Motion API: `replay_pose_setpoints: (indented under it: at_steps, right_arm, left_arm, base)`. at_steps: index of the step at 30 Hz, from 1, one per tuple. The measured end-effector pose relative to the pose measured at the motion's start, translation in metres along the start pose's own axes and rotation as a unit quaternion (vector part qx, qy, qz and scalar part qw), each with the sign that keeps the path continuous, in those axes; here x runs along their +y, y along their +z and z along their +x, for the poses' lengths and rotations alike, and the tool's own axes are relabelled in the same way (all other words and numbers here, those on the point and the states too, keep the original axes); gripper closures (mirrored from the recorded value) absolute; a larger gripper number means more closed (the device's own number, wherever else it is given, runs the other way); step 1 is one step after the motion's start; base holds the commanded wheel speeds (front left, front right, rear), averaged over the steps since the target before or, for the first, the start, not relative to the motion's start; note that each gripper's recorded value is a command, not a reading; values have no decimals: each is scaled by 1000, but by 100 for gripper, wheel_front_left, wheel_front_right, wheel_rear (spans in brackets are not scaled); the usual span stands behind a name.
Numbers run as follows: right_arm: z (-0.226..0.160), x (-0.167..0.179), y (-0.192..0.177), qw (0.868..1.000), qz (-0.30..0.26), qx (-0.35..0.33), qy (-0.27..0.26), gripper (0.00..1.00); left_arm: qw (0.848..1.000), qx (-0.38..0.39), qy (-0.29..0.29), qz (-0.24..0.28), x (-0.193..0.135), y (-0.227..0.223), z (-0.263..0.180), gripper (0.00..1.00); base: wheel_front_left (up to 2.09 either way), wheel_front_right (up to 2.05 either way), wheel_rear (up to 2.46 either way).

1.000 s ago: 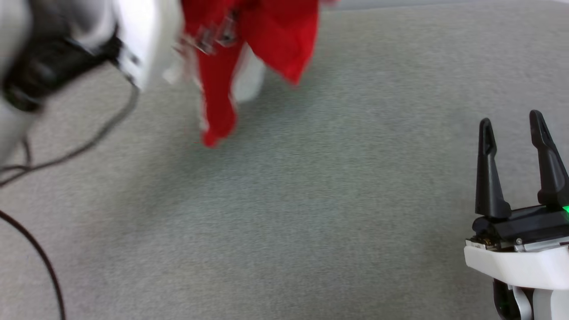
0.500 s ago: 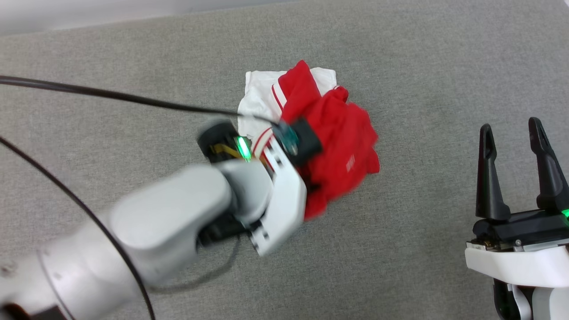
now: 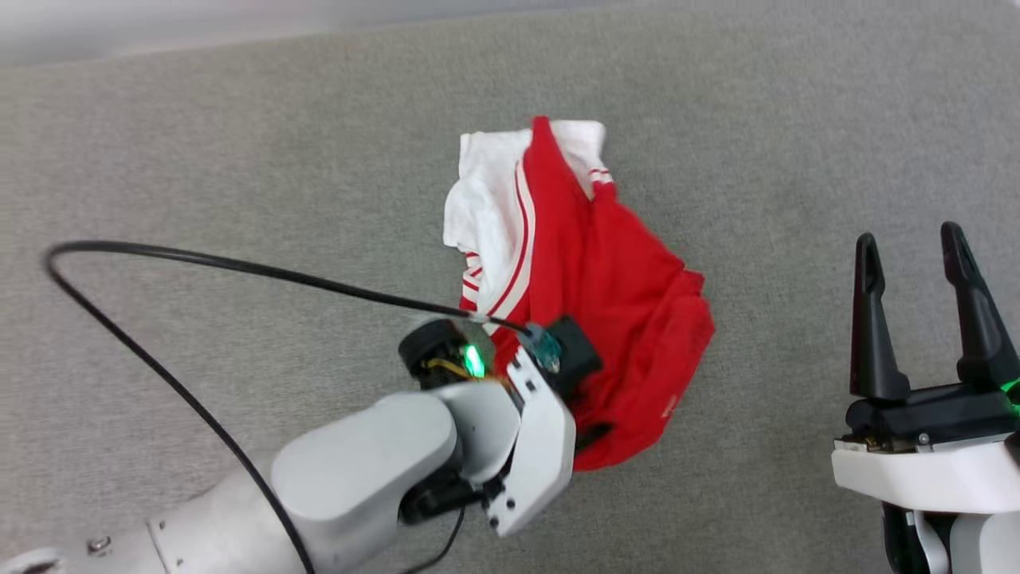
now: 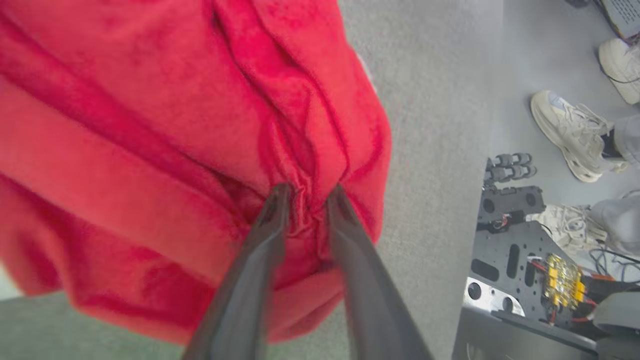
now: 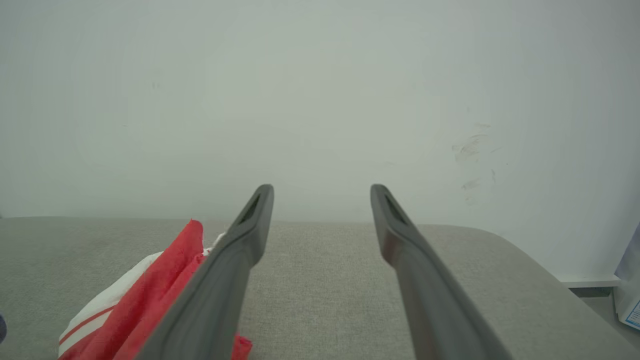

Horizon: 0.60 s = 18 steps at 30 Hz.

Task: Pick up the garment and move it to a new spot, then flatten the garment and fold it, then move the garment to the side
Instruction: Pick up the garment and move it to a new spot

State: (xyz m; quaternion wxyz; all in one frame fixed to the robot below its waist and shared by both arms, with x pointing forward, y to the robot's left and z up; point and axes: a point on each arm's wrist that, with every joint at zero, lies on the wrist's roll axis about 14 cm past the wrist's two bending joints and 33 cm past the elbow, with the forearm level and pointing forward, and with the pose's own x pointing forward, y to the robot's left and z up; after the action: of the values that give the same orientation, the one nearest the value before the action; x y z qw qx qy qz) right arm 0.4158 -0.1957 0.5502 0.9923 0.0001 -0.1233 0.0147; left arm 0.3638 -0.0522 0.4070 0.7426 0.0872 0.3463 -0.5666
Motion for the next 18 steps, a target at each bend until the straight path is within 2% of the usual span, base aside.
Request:
replay_pose_setpoints:
  at_steps: [4, 8, 13, 18]
  right_arm:
    - [-6, 3, 5, 1000, 3, -2, 4, 0]
    - [-12, 8, 13, 1000, 4, -9, 10, 0]
    - [-18, 14, 22, 1000, 7, -18, 17, 0]
    - [-23, 18, 28, 999, 6, -24, 23, 0]
  left_arm:
    - [994, -105, 36, 26, 11, 50, -18, 0]
    - [974, -202, 87, 47, 18, 92, -44, 0]
    - [928, -302, 198, 84, 39, 120, -92, 0]
    - [867, -364, 328, 97, 67, 114, -147, 0]
  base:
    - [0, 0, 0]
    - [0, 0, 0]
    - [0, 0, 0]
    - [0, 0, 0]
